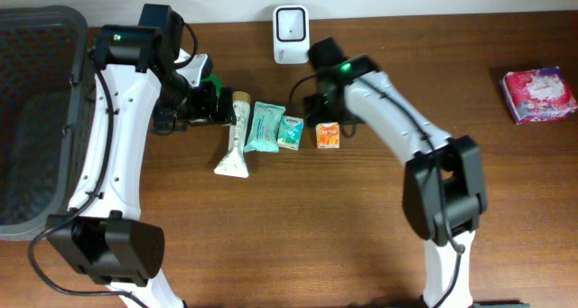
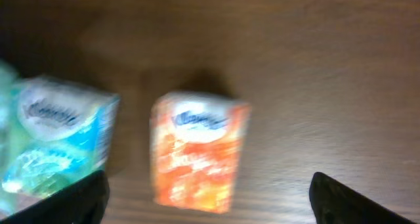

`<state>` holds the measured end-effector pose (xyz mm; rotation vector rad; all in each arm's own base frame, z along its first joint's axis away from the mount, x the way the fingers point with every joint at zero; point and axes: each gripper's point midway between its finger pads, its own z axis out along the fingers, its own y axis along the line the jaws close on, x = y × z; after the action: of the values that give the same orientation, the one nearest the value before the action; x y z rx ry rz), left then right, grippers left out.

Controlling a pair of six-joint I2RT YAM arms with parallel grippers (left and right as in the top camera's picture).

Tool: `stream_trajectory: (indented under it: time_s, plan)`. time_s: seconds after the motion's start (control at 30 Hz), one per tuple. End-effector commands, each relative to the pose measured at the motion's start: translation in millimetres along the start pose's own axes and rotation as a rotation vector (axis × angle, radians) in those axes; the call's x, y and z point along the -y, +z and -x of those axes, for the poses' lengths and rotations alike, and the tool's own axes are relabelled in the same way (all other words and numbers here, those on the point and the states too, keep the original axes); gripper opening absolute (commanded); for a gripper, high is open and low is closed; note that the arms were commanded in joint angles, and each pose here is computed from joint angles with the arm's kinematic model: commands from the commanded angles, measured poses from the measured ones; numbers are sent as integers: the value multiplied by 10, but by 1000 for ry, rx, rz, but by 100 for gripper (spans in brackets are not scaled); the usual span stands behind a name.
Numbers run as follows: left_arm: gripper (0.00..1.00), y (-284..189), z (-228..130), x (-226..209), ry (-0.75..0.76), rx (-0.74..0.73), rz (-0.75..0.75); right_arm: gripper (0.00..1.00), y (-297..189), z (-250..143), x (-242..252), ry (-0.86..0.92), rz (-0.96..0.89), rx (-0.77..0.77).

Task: Scan the item barcode
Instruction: 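Grasp the orange pack and raise it to the white scanner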

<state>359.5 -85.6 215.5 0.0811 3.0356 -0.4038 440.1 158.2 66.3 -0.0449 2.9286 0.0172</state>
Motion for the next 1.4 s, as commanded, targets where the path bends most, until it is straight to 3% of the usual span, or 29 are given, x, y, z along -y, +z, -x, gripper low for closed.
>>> stream_trajectory:
  time_s: [0.0,0.07,0.1,0.27,0.4,0.53,0.6,0.73,0.87,0.97,1.37]
  plan:
    - [99,-56,-8,30,5,16,-12,85,14,-23,149,-44,242,-83]
    - [99,-56,-8,30,5,16,-12,75,77,-153,179,-50,376,-131]
    - [99,-56,-8,30,5,16,-12,65,163,-207,244,-24,397,-144]
    - [99,-56,-8,30,5,16,-12,66,360,-287,-1,4,659,-97]
    - [99,-56,-8,30,5,16,-12,65,535,-361,2,51,661,-89]
    - [99,-56,-8,30,5,16,-12,31,666,-412,6,100,662,-77]
    - [99,-56,-8,30,5,16,-12,4,664,-414,5,117,662,-84]
    - [99,-56,-8,30,5,16,-12,4,316,-298,-261,105,906,-79]
    - [99,-56,-8,30,5,16,-12,4,-506,7,-418,39,1309,-26]
    - [99,-56,-8,30,5,16,-12,4,-885,-15,-476,-69,1526,13]
    - [99,-56,-8,30,5,16,-12,4,-964,111,-402,-60,1552,26]
